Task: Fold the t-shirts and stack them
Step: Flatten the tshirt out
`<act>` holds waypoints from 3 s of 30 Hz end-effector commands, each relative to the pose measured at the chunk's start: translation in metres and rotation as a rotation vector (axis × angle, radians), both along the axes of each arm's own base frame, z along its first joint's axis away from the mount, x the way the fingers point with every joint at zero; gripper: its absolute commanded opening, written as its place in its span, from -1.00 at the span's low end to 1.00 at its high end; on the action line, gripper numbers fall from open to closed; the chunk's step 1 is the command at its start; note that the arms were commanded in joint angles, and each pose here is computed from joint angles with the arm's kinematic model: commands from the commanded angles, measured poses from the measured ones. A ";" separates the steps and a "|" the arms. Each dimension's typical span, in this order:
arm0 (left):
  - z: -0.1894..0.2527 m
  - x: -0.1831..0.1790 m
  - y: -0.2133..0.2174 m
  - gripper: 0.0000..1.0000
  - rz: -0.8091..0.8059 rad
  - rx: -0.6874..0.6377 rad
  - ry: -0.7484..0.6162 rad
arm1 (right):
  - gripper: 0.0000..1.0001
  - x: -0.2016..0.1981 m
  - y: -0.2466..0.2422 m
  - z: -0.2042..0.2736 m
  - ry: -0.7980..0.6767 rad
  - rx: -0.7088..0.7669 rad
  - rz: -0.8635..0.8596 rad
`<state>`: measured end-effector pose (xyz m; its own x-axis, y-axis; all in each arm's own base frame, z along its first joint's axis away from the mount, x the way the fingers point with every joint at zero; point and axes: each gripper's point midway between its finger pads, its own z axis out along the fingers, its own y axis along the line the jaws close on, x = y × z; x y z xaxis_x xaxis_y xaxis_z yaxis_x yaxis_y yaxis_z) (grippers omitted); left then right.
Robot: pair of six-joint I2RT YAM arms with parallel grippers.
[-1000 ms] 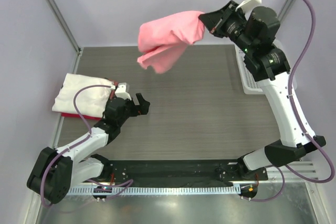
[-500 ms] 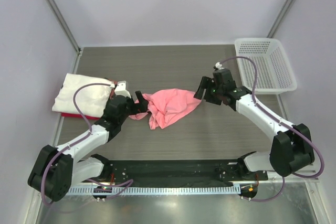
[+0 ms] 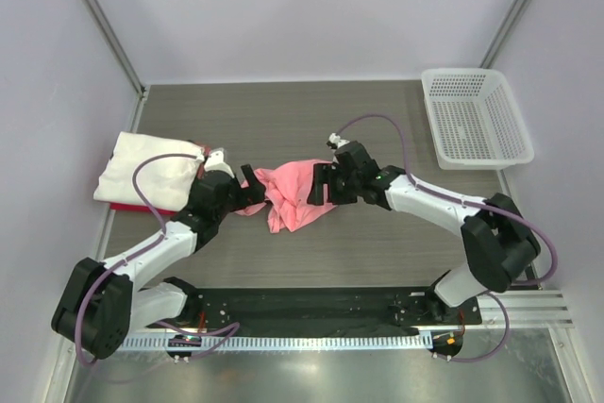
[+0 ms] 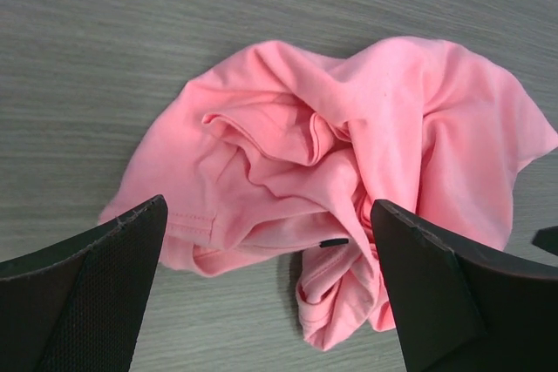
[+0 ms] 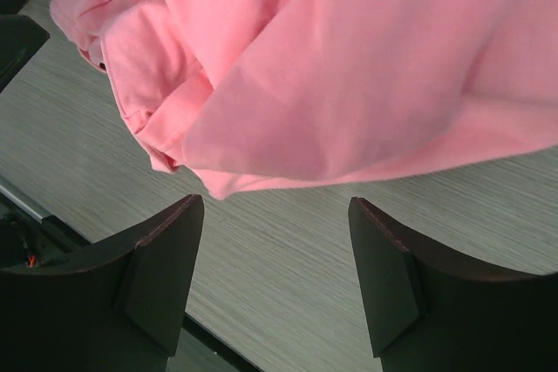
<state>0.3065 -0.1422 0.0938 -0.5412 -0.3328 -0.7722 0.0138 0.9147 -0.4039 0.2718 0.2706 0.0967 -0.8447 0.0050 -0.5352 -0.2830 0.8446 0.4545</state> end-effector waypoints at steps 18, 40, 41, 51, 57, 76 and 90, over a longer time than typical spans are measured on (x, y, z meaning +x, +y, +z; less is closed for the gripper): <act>-0.027 -0.020 0.016 0.88 0.261 -0.152 0.220 | -0.98 0.035 0.030 0.001 -0.148 -0.126 -0.012; 0.069 0.078 0.058 -1.00 0.391 -0.083 0.114 | -0.98 0.113 -0.111 0.137 -0.335 0.053 -0.473; 0.089 0.080 0.061 -1.00 0.396 -0.084 0.089 | -0.98 0.114 -0.121 0.148 -0.355 0.056 -0.503; 0.210 0.017 0.085 -0.99 0.372 -0.133 -0.191 | -0.98 0.046 -0.199 0.201 -0.506 0.079 -0.723; 0.270 -0.034 0.083 -0.99 0.254 -0.156 -0.295 | -0.98 -0.009 -0.163 0.261 -0.573 0.221 -0.429; 0.376 -0.079 0.111 -0.99 0.311 -0.132 -0.447 | -0.98 -0.039 -0.130 0.304 -0.413 0.230 -0.183; 0.181 0.176 0.034 0.93 0.302 -0.041 0.041 | 0.82 0.207 -0.133 0.183 -0.268 0.029 -0.435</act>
